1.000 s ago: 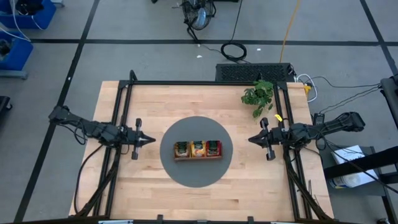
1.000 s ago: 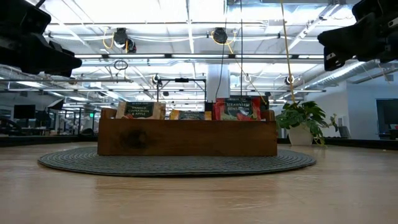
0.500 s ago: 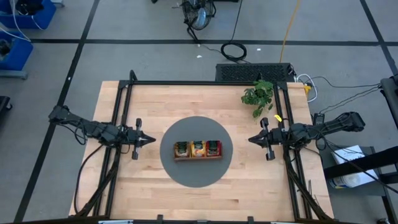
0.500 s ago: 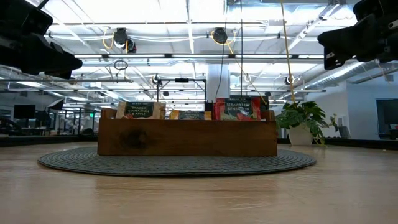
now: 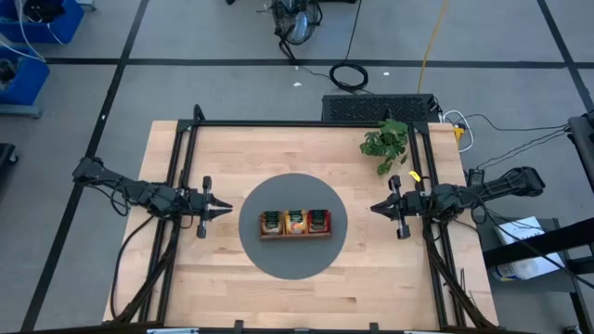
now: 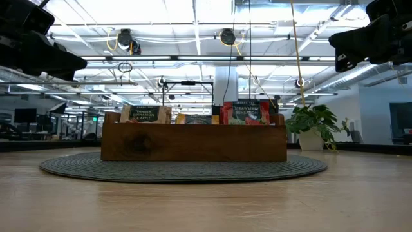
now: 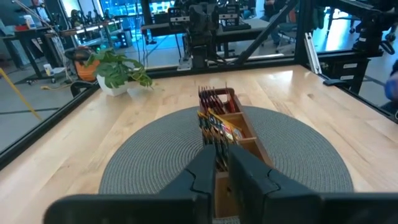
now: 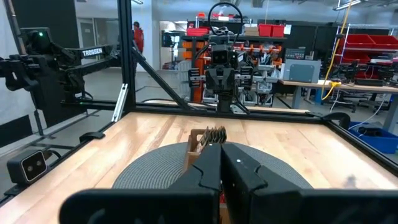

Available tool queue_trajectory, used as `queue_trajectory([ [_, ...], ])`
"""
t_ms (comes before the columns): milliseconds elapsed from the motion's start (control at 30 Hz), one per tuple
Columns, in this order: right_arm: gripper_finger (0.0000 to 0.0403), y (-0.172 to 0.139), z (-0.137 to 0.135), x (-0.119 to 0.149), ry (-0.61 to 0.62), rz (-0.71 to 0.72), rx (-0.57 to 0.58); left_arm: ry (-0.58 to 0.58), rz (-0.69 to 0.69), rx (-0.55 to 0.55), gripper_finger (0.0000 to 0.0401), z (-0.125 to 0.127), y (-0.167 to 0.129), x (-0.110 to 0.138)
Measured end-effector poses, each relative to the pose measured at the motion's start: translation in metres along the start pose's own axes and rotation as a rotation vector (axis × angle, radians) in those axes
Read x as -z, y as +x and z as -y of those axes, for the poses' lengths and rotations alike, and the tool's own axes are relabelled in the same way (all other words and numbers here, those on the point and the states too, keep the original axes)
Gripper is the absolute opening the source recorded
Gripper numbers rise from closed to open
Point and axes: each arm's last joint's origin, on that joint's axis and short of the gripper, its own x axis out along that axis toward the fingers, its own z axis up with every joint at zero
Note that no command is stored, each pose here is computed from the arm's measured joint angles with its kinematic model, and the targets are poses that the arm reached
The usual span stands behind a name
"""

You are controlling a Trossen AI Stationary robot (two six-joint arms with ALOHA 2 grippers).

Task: Pick & Place Tea
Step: Return to Home Position

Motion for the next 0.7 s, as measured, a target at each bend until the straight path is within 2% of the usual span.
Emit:
queue_trajectory([
  [200,0.0000,0.0000,0.0000,0.0001,0.000,-0.001,0.000,-0.001,0.001,0.000,0.0062,0.0000,0.0000,-0.0001],
  [700,0.0000,0.0000,0.0000,0.0001,0.000,-0.001,0.000,-0.001,0.004,0.000,0.0063,-0.0001,-0.0001,-0.0009],
])
